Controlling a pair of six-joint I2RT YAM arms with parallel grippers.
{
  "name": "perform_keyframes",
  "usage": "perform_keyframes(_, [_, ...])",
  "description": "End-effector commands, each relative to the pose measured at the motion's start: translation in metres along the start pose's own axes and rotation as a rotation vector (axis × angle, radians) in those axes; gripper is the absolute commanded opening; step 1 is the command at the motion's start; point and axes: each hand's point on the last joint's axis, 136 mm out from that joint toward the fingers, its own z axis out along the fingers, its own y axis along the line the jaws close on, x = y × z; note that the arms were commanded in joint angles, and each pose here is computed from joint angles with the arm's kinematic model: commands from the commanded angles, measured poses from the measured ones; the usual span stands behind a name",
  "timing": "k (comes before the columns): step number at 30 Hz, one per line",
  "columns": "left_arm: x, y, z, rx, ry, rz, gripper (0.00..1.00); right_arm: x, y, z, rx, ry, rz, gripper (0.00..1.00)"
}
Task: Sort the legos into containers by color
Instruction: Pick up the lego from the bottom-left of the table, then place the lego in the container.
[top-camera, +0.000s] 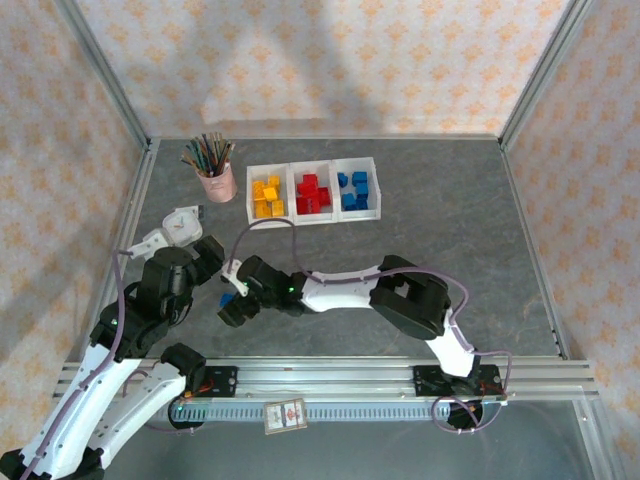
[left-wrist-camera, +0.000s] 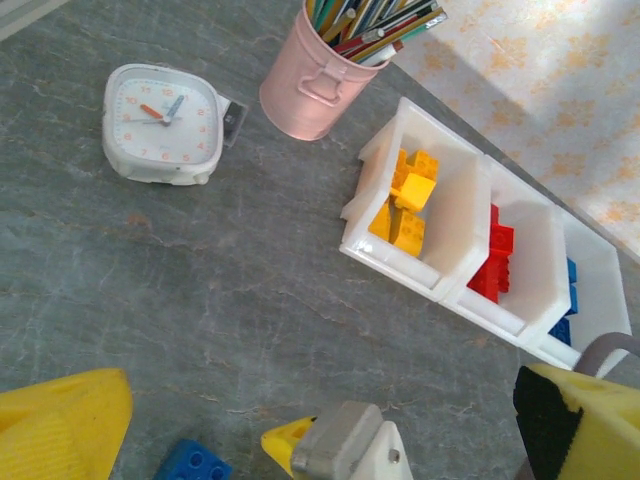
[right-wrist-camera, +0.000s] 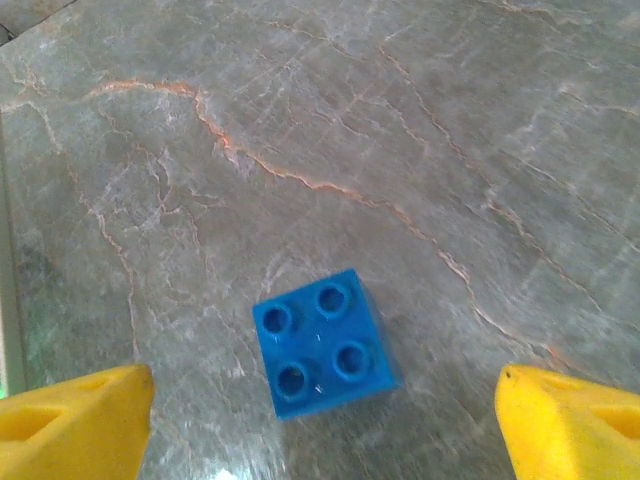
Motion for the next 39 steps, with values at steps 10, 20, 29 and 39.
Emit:
perform_keyframes(10, [-0.005,0.010,-0.004,-0.031,-0.029,-0.025,0.99,0.007,-0.018,0.036,0.085,0.066,-0.047,0.71])
perform_keyframes(20, [-0.003,0.005,-0.001,-0.011,-0.023,-0.025,0.99,0.003,-0.019,0.020,0.097,0.044,-0.035,0.39])
perform_keyframes(29, [-0.005,-0.016,0.005,0.050,-0.009,-0.013,0.99,-0.023,-0.046,-0.036,0.170,-0.049,0.099,0.29])
perform_keyframes(39, [-0.002,-0.068,0.026,0.201,0.038,0.022,0.99,-0.038,-0.173,-0.148,0.480,-0.168,0.394,0.29])
